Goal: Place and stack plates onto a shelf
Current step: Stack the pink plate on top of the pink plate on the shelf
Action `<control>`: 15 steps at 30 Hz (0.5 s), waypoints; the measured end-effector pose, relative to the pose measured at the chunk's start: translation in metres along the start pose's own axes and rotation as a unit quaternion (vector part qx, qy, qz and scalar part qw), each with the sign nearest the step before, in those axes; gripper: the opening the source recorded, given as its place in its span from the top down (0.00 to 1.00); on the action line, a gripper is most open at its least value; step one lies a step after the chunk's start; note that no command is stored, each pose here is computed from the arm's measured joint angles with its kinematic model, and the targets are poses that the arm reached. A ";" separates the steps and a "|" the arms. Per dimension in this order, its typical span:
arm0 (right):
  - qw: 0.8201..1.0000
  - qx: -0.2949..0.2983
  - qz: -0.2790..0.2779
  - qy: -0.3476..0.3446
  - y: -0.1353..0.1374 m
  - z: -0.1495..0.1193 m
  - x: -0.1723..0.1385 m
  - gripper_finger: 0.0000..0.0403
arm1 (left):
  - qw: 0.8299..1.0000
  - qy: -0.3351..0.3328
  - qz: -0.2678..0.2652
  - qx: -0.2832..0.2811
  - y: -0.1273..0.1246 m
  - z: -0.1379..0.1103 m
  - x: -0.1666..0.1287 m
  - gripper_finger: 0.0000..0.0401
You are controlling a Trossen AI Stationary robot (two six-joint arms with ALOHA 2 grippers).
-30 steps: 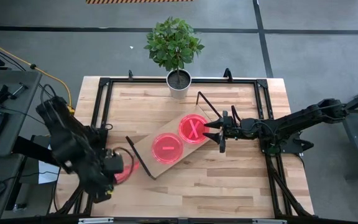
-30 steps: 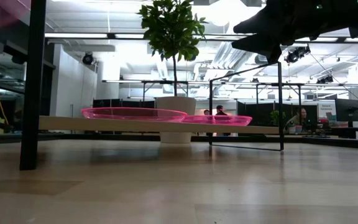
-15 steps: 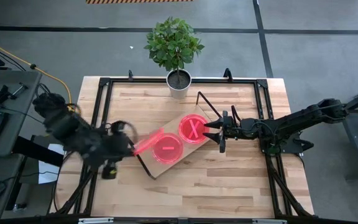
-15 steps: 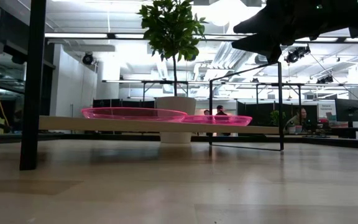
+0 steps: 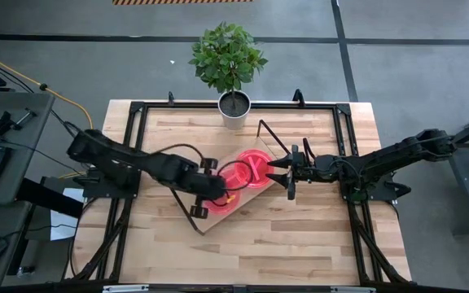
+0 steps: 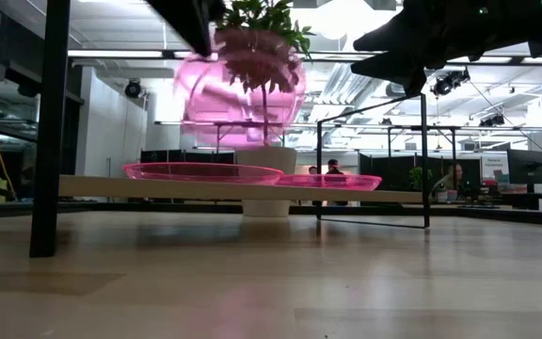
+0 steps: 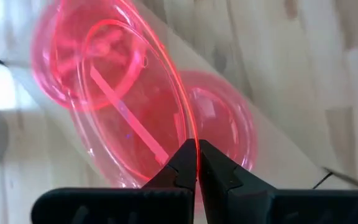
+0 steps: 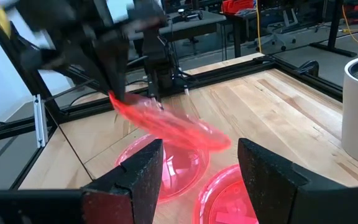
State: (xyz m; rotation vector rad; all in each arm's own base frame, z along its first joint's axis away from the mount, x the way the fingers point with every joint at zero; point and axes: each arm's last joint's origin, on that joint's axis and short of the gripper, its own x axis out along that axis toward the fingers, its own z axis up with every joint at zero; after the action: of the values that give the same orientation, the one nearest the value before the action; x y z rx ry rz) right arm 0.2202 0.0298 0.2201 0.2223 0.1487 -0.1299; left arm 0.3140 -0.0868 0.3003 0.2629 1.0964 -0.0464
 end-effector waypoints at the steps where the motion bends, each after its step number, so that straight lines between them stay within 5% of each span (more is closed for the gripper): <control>1: 1.000 0.000 0.000 0.000 0.000 0.000 0.000 0.52 | 1.000 0.011 0.000 0.003 -0.001 -0.001 0.008 1.00; 9: 1.000 -0.004 -0.001 0.001 0.000 0.000 0.000 0.52 | 0.998 0.062 -0.003 0.016 -0.020 -0.002 0.043 1.00; 15: 1.000 0.000 0.000 0.003 0.000 -0.001 0.000 0.52 | 0.998 0.067 0.007 0.007 -0.033 -0.004 0.042 1.00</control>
State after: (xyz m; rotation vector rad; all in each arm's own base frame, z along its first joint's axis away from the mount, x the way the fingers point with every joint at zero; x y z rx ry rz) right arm 0.2202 0.0299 0.2194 0.2224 0.1544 -0.1300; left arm 0.3248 -0.1138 0.2551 0.2902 1.2284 -0.0246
